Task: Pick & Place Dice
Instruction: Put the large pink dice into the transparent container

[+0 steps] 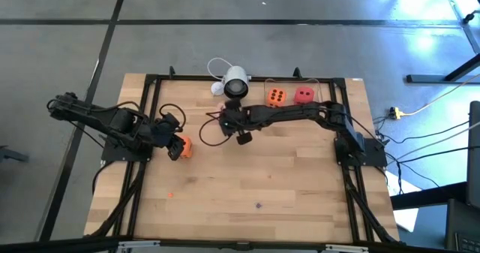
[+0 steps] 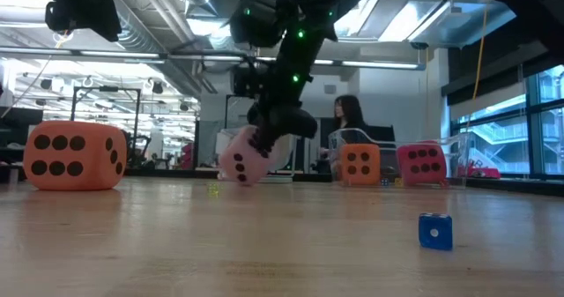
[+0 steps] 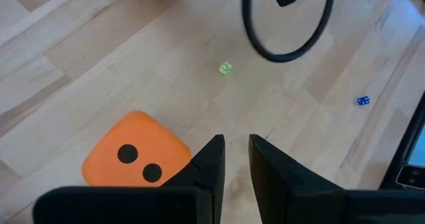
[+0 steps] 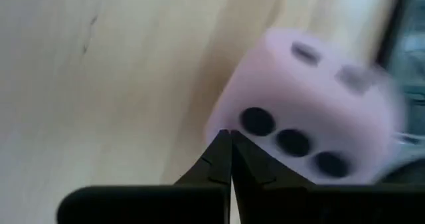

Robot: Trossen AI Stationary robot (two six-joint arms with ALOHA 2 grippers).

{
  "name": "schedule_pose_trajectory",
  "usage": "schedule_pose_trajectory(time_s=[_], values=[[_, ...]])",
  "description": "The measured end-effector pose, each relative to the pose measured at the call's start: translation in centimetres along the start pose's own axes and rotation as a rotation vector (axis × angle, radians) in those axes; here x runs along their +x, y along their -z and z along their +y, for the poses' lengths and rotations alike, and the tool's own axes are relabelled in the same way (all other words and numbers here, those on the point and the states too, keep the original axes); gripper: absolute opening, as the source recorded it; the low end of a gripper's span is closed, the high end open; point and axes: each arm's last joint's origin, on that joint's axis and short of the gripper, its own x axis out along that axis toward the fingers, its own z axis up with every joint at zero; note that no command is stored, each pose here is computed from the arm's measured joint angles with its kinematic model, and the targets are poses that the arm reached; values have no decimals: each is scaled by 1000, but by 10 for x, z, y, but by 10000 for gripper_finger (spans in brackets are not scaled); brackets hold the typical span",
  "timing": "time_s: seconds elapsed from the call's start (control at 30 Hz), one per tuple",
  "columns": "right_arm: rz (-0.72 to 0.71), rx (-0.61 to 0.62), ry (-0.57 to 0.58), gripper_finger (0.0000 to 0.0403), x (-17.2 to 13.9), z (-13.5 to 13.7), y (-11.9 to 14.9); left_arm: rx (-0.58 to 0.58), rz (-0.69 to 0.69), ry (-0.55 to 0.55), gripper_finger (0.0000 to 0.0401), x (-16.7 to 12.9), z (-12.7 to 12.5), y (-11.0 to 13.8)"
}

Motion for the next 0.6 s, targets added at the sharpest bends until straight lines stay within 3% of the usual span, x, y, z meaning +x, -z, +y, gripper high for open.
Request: schedule_pose_trajectory(time_s=[0.37,0.6], values=[[43,107,-19,0,-22,8,0,-4,-2,5,63,0,0,0],[-110,211,-5,0,-72,-8,-9,2,-6,2,63,0,0,0]])
